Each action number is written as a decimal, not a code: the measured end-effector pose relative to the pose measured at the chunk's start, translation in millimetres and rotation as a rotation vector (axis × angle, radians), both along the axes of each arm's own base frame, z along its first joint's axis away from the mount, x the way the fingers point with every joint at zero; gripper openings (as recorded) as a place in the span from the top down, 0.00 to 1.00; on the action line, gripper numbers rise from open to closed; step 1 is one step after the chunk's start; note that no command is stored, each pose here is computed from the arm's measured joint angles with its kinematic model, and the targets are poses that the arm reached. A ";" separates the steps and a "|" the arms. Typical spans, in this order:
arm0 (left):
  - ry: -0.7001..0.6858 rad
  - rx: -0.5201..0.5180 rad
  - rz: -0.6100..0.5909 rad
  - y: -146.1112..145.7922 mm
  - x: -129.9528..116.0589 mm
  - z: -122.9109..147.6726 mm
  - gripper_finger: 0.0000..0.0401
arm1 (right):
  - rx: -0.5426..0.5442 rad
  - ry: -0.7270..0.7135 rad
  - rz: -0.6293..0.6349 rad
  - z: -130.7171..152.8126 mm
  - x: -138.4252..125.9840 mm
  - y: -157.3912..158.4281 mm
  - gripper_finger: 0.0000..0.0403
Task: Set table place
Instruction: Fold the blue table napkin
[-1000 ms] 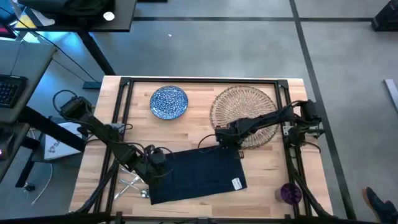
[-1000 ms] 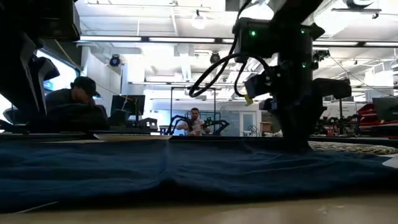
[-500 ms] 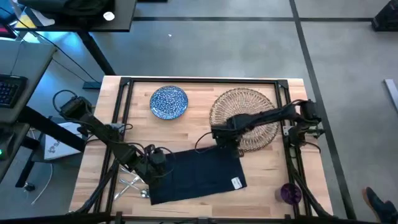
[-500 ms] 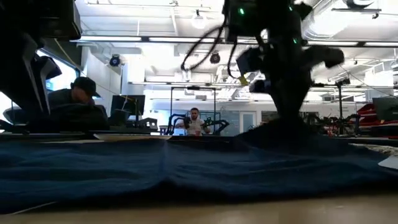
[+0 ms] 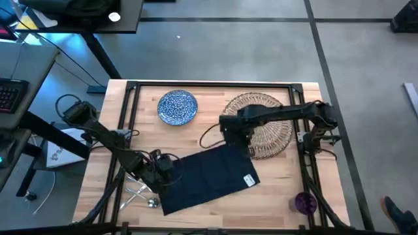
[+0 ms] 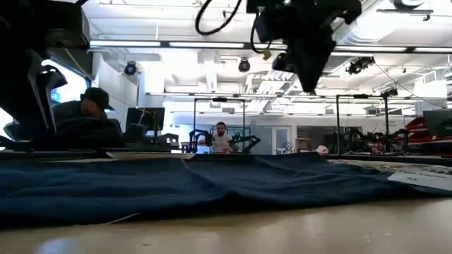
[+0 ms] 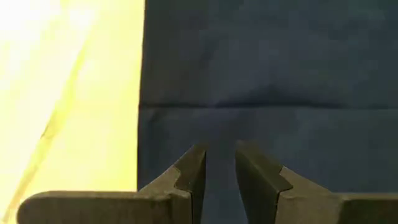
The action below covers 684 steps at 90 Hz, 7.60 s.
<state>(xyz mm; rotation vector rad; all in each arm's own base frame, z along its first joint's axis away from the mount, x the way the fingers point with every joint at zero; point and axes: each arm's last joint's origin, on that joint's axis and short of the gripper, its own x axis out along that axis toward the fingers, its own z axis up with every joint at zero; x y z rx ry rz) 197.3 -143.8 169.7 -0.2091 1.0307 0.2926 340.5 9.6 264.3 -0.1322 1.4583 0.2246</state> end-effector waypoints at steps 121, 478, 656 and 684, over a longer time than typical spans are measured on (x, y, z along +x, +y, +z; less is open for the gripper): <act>-0.154 0.086 0.017 4.3 13.2 6.4 0.84 | 0.066 -0.252 -0.006 -129.5 -18.4 -36.8 0.98; -0.237 0.272 0.105 51.5 106.8 -35.2 0.84 | 0.171 -0.677 -0.042 -133.9 13.5 125.2 1.00; -0.257 0.158 0.042 104.9 137.9 -64.2 1.00 | 0.235 -0.435 -0.255 -149.8 -32.7 192.3 1.00; 0.136 0.293 0.130 116.1 97.6 -45.1 1.00 | 0.252 -0.402 -0.359 -160.1 -40.0 204.3 1.00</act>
